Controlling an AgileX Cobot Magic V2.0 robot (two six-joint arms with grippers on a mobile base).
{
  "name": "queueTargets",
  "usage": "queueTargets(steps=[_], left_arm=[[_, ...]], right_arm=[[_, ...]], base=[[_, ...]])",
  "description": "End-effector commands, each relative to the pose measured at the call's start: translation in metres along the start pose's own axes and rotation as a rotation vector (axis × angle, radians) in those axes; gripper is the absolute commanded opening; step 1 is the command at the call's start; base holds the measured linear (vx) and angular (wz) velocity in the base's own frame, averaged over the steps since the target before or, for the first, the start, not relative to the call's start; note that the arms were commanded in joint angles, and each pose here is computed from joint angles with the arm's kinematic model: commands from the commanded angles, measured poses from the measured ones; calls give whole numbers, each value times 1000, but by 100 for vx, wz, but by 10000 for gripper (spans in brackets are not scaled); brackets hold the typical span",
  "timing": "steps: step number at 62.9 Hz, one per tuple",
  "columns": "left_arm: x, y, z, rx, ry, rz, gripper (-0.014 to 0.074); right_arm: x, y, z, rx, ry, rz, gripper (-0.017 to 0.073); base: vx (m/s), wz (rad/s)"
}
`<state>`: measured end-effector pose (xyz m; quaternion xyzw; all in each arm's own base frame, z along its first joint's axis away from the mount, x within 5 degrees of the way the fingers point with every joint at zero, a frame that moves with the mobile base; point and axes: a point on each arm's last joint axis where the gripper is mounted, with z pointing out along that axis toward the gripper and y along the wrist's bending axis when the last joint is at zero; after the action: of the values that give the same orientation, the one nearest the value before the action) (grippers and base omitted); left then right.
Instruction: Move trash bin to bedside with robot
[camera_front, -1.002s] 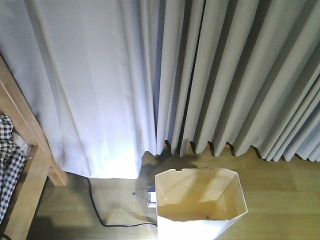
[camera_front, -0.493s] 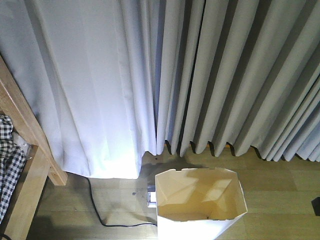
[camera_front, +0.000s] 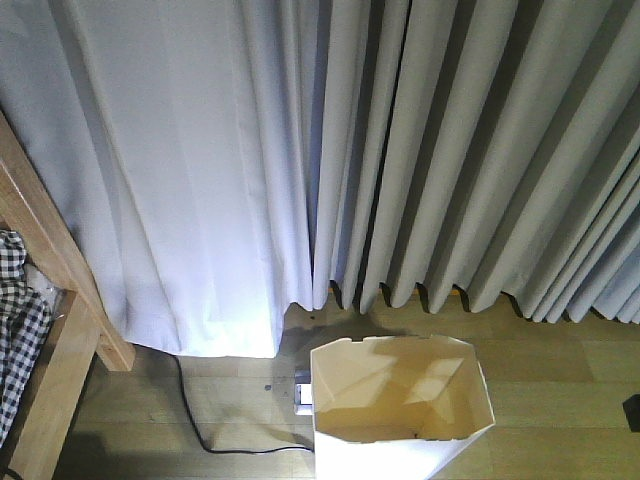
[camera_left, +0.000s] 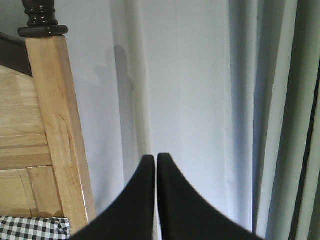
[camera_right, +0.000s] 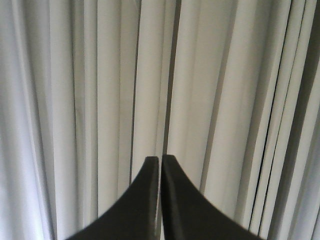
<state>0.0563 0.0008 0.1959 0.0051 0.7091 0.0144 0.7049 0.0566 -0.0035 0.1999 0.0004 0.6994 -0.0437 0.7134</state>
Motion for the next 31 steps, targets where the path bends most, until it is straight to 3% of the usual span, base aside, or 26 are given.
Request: queueTargets(steps=[1, 31], left_arm=[[-3, 0, 0, 7, -70, -23, -6], [-3, 0, 0, 7, -70, -23, -6]], right_arm=[[-7, 0, -1, 3, -82, -12, -8], [-7, 0, -1, 3, -82, -12, -8]], base=[[0, 0], [0, 0]])
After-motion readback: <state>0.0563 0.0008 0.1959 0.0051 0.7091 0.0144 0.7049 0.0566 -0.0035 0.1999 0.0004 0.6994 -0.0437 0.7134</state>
